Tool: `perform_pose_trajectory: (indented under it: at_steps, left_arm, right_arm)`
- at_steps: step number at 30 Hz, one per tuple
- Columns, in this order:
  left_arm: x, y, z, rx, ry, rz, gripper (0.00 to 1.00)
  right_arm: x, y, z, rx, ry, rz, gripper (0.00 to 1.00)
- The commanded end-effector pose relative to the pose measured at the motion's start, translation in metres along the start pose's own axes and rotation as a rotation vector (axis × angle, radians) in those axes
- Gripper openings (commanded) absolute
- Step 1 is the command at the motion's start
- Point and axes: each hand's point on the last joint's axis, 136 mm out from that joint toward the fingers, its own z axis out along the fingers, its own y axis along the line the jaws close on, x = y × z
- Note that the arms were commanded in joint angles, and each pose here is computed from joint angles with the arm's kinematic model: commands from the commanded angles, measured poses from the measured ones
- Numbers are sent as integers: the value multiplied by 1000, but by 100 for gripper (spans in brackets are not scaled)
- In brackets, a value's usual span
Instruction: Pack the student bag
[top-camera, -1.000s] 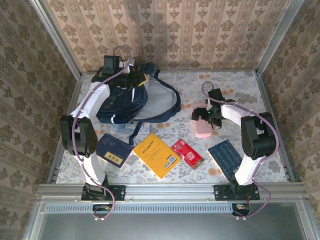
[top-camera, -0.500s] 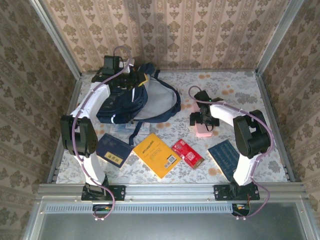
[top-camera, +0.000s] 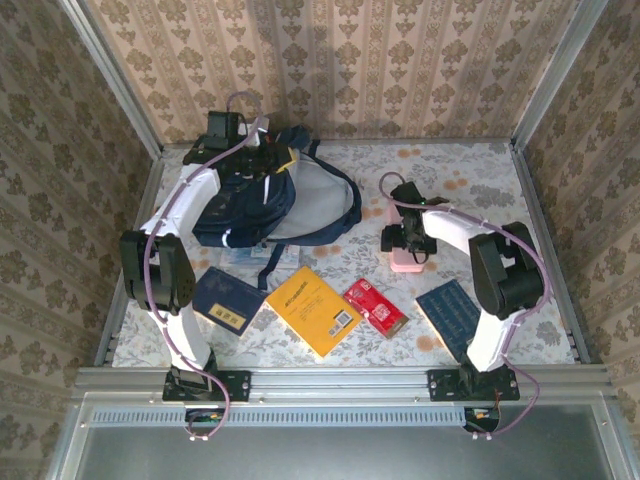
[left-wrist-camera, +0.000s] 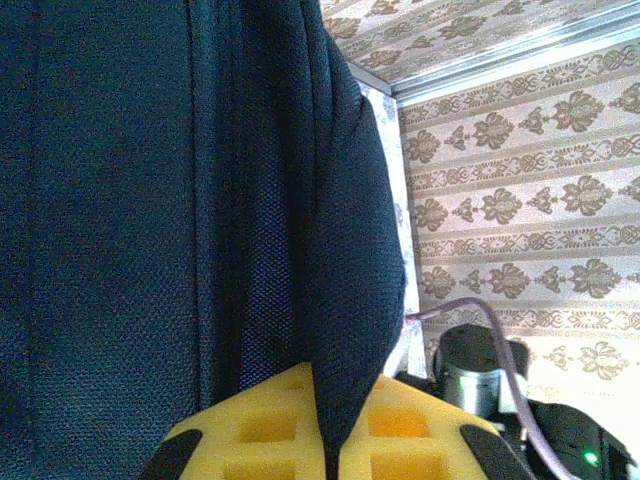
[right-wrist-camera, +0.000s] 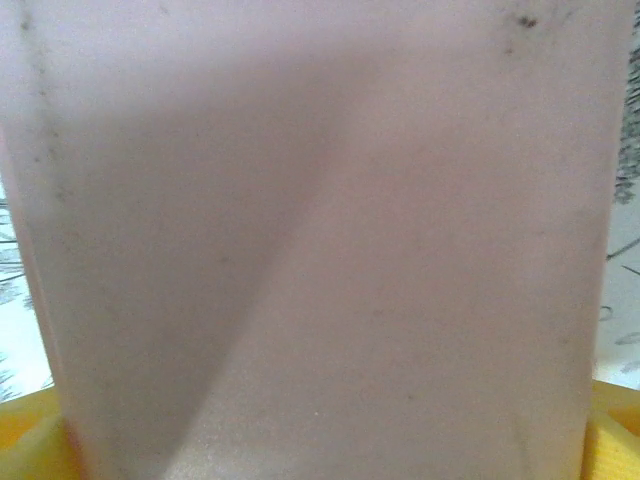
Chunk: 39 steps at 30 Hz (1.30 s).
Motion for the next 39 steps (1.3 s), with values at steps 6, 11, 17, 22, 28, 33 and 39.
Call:
perform_pose_trajectory:
  at_steps: [6,11,17,22,28,33,39]
  left_arm:
    - [-24,-81,-62,37,-92,259,0]
    - [-29,-106,-75,-20,-121,351,0]
    - [-27,-120,-79,-23,-131,426,0]
    - [-19,-122,-74,-11,-101,475,0]
    - [-20,-117,-68,3,-95,458,0]
    - [-21,-133,-69,87,-109,458,0]
    - [-25,-150,-76,136,-149,481,0]
  right_arm:
    - [-40,16,-100,-167,-272,37,82]
    - [-60,64,-164,-490,-415,98,82]
    - [-87,109,-212,-700,-455,131,80]
    - [-110,144,-232,-843,-493,191,80]
    - [-128,174,-231,-865,-496,342,81]
    - [-130,206,-205,-874,-445,496,80]
    - [-141,243,-174,-825,-429,570,80]
